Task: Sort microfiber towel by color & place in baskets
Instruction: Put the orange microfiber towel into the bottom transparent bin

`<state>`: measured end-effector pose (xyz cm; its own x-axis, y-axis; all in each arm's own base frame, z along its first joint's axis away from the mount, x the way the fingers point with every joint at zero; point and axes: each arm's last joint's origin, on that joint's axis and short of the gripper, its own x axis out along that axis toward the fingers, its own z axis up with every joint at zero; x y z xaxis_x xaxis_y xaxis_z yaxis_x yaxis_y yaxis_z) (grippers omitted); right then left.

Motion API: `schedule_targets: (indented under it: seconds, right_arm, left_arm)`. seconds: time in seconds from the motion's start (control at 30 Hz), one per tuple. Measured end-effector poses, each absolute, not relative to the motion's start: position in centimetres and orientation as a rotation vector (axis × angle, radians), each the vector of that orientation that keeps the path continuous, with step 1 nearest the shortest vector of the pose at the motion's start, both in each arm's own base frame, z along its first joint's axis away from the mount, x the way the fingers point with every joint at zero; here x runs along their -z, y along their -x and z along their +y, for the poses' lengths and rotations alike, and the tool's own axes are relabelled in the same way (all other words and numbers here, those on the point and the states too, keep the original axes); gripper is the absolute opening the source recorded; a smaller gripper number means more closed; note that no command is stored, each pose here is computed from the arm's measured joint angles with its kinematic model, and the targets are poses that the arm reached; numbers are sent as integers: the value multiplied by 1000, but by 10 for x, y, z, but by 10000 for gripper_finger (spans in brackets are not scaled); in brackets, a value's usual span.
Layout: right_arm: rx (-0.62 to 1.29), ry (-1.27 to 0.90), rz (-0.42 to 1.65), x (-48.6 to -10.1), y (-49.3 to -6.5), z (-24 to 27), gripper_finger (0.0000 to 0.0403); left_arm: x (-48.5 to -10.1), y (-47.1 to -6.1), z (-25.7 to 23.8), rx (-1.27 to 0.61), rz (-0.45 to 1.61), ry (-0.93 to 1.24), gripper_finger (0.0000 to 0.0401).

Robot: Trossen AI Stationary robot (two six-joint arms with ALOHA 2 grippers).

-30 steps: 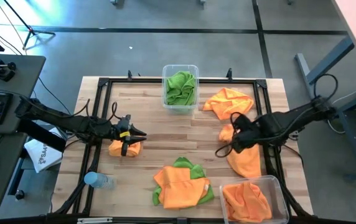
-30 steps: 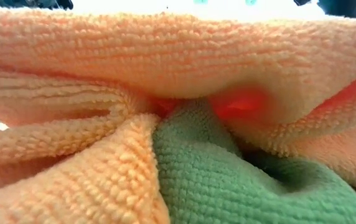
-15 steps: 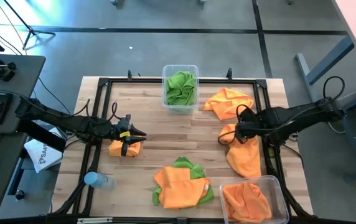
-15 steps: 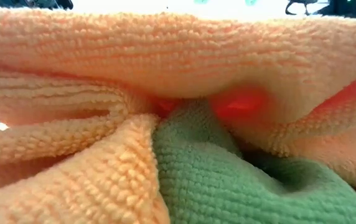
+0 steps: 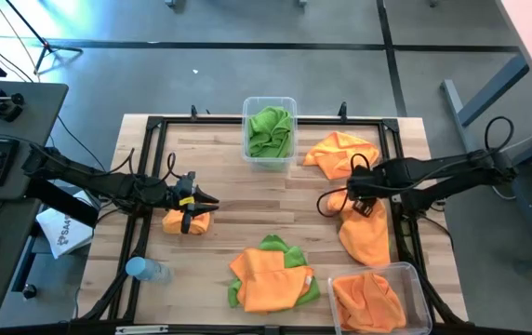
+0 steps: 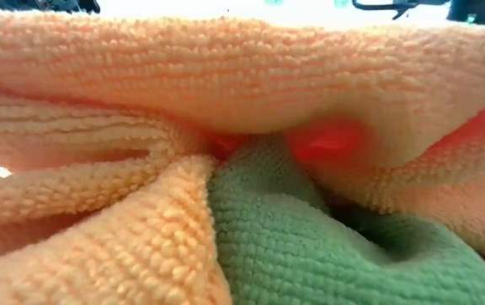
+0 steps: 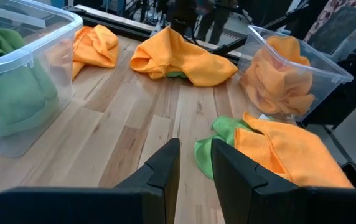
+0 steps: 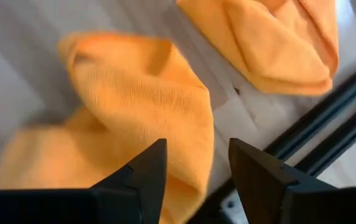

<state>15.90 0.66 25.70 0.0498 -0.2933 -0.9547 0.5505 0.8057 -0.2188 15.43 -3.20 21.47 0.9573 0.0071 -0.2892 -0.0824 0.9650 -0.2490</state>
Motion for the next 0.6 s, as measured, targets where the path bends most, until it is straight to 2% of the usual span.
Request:
schedule_targets:
  seconds: [0.13,0.23,0.6]
  right_arm:
    - [456,-65,1480,-250,-157,8,168]
    - [377,-7,1523,-244,-155,8,164]
    - [377,30,1637,-205,-141,7,156]
  left_arm:
    - [-215,-154,-32,-46,291,262,81]
    - [-215,-154,-32,-46,291,262,81]
    - [-215,-155,-32,-43,285,246,81]
